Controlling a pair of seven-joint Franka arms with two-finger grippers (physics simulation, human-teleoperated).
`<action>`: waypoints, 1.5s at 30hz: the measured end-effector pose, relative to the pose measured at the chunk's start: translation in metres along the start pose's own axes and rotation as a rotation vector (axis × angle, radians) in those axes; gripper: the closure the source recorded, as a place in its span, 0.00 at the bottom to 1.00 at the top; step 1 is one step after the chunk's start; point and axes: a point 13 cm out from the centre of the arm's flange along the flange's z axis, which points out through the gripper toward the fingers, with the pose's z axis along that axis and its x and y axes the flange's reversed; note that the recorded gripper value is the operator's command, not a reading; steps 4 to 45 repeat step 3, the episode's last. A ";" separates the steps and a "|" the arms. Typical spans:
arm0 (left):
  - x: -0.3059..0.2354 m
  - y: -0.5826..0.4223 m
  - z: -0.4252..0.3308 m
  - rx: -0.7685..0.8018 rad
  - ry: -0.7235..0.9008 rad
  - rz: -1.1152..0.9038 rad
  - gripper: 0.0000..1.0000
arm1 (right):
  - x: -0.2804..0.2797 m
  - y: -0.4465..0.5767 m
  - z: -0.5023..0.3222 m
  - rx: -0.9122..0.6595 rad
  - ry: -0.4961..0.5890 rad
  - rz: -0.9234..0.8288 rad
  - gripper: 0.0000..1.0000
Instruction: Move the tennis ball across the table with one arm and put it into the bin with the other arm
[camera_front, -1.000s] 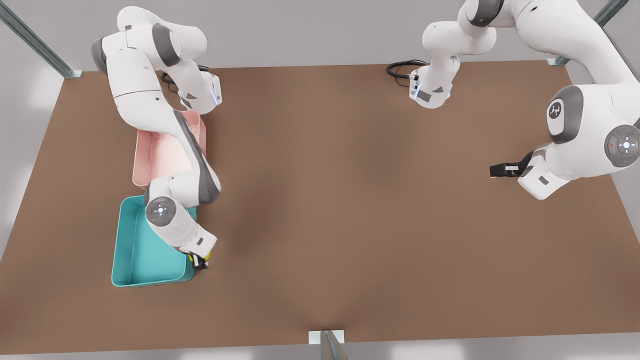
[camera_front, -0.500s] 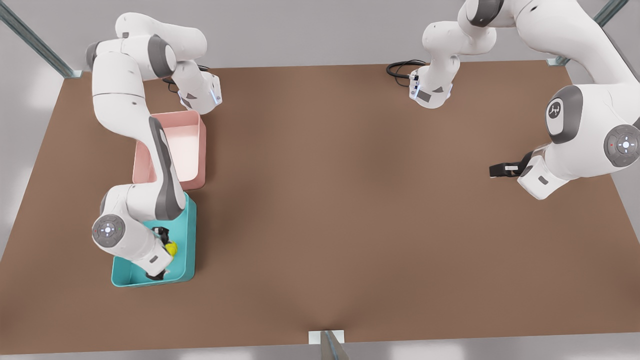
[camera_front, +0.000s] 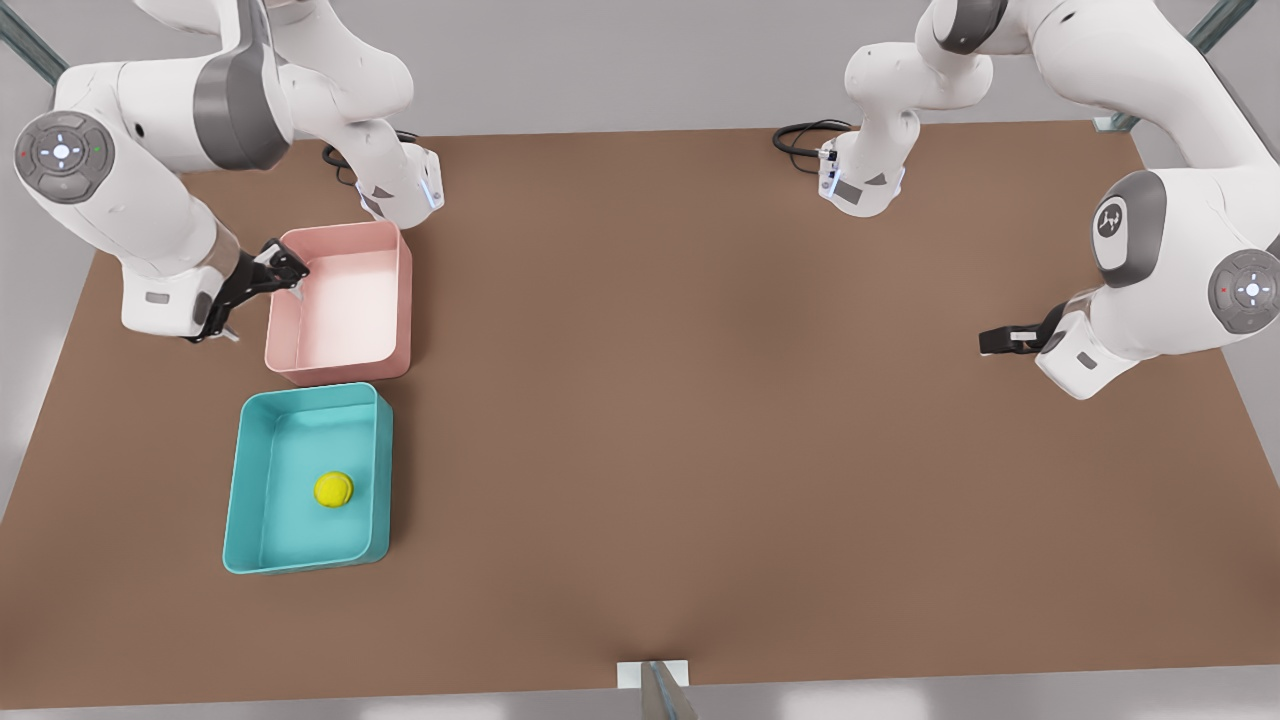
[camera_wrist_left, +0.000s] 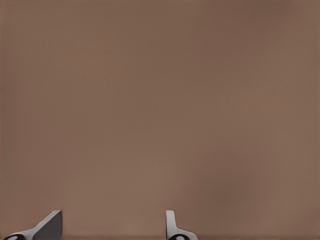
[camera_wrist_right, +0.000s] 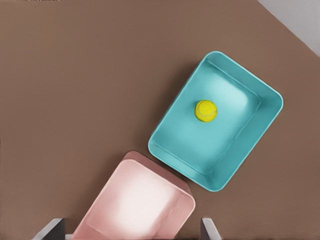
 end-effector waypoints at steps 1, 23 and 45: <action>0.000 0.000 -0.001 0.000 -0.002 0.000 0.00 | 0.001 0.001 0.001 -0.003 0.007 0.036 0.00; 0.000 -0.001 -0.002 -0.001 -0.005 0.002 0.00 | 0.002 0.004 0.002 -0.007 0.016 0.098 0.00; 0.000 -0.001 -0.002 -0.001 -0.005 0.002 0.00 | 0.002 0.004 0.002 -0.007 0.016 0.098 0.00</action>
